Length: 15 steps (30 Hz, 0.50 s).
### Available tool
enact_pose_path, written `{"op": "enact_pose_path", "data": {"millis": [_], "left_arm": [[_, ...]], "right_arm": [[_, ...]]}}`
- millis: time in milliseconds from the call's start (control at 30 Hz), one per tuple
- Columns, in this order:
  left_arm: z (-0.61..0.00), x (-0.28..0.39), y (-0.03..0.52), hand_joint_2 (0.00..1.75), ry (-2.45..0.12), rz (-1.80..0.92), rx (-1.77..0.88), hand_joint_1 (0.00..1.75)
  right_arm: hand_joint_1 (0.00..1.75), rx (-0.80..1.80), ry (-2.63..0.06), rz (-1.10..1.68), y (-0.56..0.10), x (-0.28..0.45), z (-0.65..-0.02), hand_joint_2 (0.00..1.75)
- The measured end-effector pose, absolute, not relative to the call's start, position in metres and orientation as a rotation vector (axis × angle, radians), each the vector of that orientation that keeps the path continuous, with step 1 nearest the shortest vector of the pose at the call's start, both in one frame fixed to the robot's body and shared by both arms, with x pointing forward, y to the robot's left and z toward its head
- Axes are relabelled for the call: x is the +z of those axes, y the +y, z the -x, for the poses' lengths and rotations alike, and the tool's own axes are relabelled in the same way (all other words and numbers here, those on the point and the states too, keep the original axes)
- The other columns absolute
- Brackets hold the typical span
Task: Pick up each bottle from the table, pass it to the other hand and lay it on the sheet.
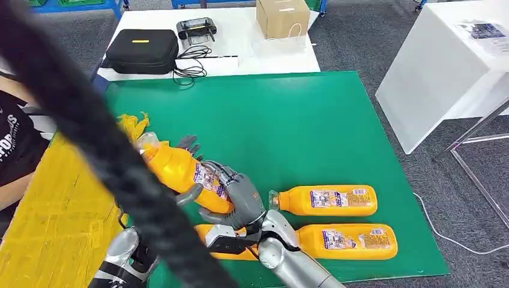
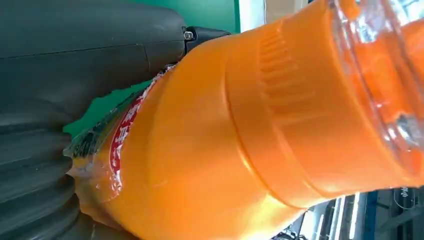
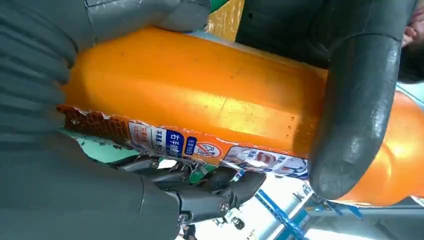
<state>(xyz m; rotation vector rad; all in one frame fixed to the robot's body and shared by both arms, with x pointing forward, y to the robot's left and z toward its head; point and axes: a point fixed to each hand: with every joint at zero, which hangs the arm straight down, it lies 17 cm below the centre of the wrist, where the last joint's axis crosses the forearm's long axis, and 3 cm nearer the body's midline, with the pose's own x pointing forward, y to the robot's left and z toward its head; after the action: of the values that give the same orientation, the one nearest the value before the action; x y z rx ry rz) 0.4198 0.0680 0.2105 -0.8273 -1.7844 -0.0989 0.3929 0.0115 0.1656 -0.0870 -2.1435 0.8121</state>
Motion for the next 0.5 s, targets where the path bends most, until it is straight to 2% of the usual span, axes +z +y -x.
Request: {"op": "enact_pose_path", "data": {"millis": [500], "left_arm": [[-0.4199, 0.2099, 0.0686, 1.75, -1.784, 0.825, -0.101, 0.0]], "right_arm": [[1.75, 0.819, -2.136, 0.089, 0.0117, 0.1626, -0.3939, 1.75]]}}
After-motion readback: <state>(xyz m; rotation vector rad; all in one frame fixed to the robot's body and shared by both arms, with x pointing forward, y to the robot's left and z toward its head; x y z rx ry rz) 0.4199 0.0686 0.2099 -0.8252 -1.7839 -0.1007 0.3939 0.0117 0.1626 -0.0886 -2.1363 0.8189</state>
